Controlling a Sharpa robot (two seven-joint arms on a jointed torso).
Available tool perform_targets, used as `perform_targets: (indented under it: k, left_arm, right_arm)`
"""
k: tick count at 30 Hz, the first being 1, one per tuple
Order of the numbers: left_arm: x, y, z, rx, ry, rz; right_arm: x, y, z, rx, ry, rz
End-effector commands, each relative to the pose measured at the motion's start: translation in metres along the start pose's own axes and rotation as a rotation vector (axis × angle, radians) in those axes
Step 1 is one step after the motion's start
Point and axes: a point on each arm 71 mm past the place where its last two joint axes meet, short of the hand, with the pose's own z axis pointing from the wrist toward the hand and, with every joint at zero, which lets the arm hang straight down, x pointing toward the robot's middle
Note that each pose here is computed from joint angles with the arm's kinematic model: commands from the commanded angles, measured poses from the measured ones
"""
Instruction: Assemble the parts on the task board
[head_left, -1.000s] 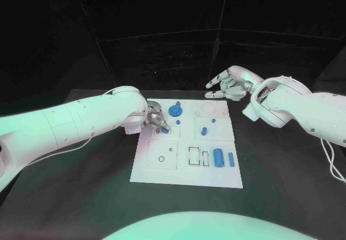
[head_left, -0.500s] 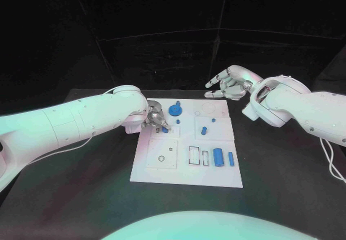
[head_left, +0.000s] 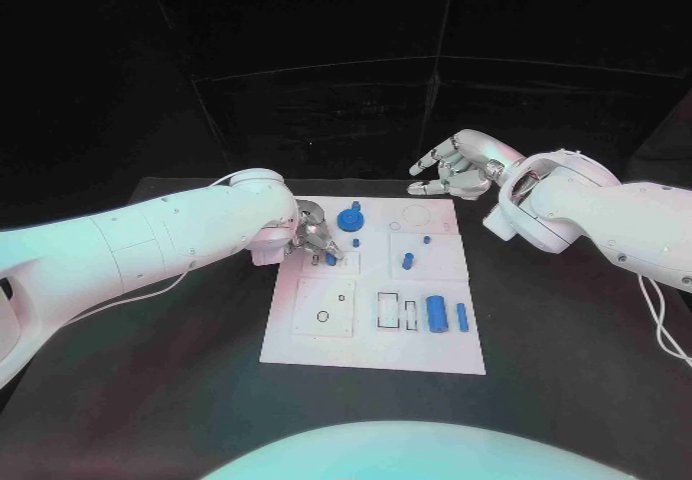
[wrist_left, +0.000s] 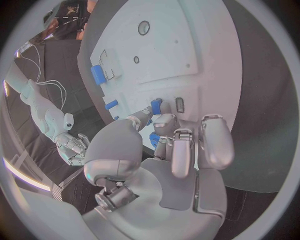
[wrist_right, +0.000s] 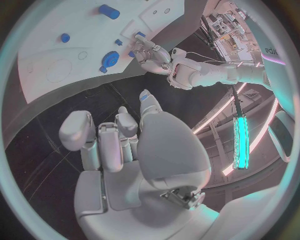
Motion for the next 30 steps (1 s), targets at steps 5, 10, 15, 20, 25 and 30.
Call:
perform_targets:
  k: [5, 10, 15, 20, 25, 30]
  left_arm:
    - [0.0014, 0.0005, 0.0023, -0.017, 0.020, 0.018]
    - [0.0008, -0.0004, 0.0033, -0.019, 0.019, 0.018]
    - [-0.0002, -0.0002, 0.0044, -0.023, 0.021, 0.019]
    - [-0.0012, 0.0008, 0.0051, -0.028, 0.023, 0.019]
    - [-0.0015, 0.0016, 0.0049, -0.028, 0.021, 0.017]
    - [-0.0023, 0.0043, 0.0032, -0.028, 0.003, 0.006]
  right_arm:
    - [-0.0006, 0.0012, 0.0007, -0.005, 0.004, 0.002]
    - [-0.0003, 0.0014, 0.0009, -0.005, 0.006, 0.002]
    - [-0.0002, 0.0014, 0.0008, -0.005, 0.007, 0.002]
    - [-0.0002, 0.0013, 0.0008, -0.004, 0.008, 0.002]
    - [-0.0002, 0.0012, 0.0009, -0.004, 0.008, 0.002]
    - [-0.0004, 0.0008, 0.0009, -0.004, 0.008, 0.002]
